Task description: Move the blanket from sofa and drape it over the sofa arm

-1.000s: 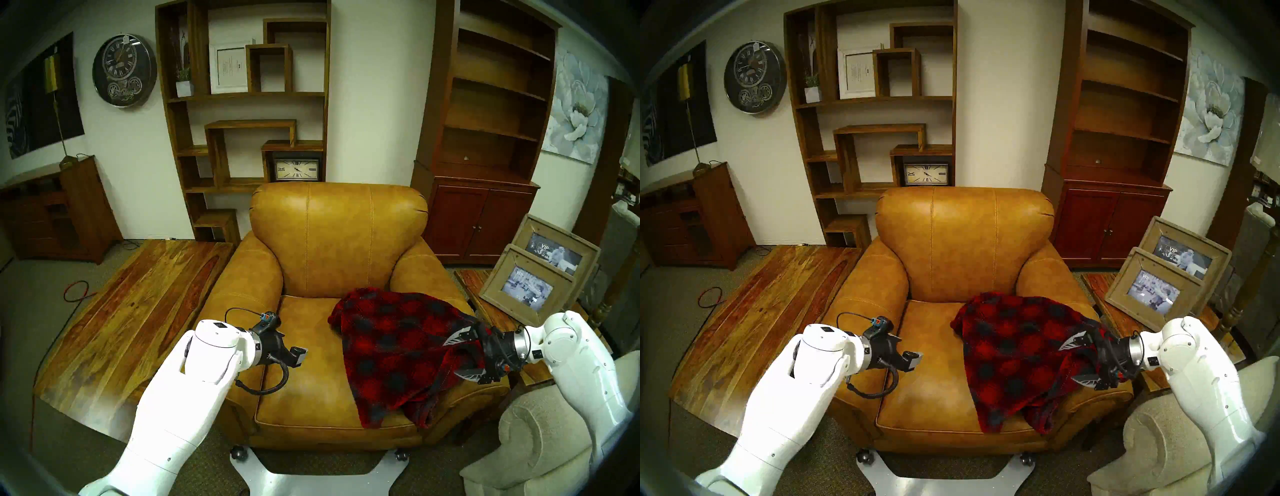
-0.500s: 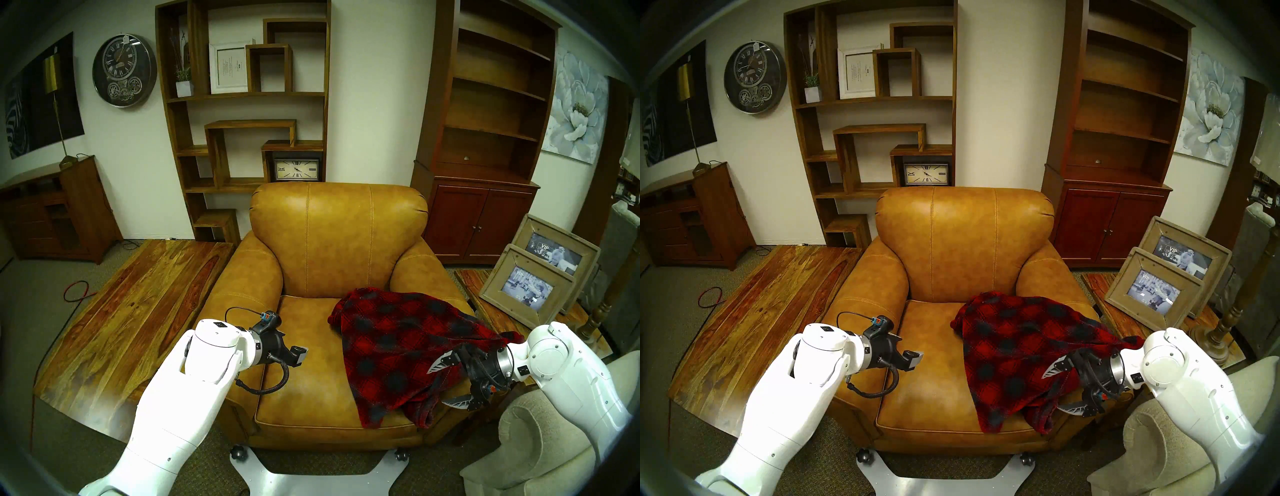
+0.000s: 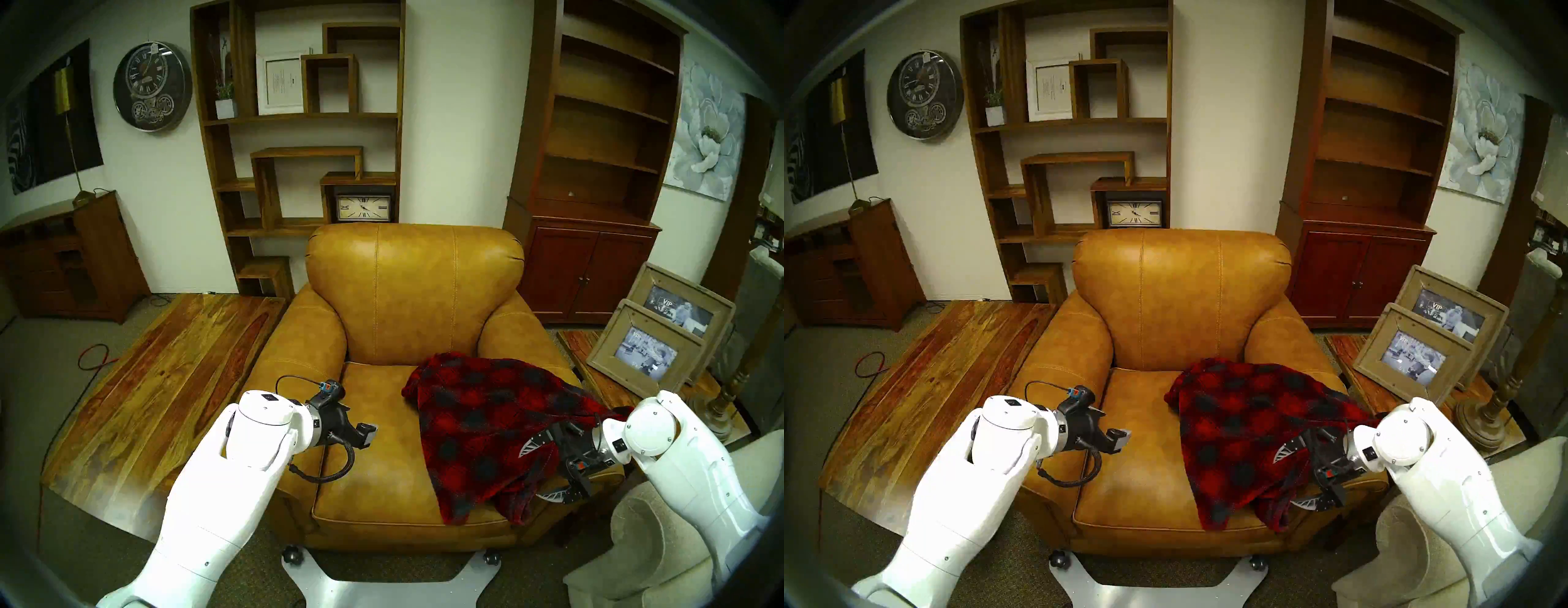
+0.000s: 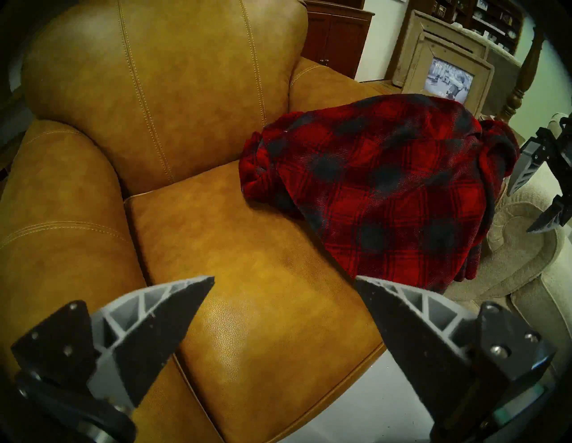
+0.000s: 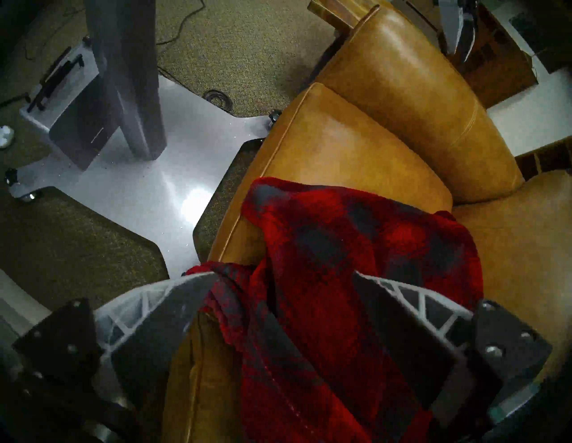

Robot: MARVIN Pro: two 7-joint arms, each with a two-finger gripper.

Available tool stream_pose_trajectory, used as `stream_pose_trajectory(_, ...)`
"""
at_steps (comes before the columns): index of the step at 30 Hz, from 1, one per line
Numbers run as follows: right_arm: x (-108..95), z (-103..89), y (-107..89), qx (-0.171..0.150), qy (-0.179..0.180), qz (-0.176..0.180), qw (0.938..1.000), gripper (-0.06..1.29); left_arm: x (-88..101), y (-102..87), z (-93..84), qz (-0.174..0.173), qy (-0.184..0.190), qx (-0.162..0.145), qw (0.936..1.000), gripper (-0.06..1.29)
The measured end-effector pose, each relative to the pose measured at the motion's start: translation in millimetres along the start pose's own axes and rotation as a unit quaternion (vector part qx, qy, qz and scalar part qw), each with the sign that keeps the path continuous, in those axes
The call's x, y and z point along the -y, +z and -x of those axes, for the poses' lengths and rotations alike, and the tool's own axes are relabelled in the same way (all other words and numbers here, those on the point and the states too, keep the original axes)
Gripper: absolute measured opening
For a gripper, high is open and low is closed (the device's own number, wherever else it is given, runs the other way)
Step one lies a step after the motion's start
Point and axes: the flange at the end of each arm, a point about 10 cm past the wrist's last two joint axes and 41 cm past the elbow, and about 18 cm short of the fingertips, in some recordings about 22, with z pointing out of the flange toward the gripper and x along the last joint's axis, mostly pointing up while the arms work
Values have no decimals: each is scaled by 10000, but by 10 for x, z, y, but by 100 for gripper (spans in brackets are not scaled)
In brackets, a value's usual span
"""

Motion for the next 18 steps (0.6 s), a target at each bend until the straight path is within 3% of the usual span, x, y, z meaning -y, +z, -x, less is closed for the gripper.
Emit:
stream_pose_trajectory(5,-39,121,151,523,382,-174,9977,123,-4,-3,0,-1,3,-3,10000,127)
stream_pose_trajectory(11,-136,279,256,1051,521,-135,9930,123,-7,-7,-2,-5,7,-8,10000,127)
stream_pose_trajectory(18,-183,349,481,1221,400,-24,9917,123,-10,-10,-1,-9,8,-9,10000,127)
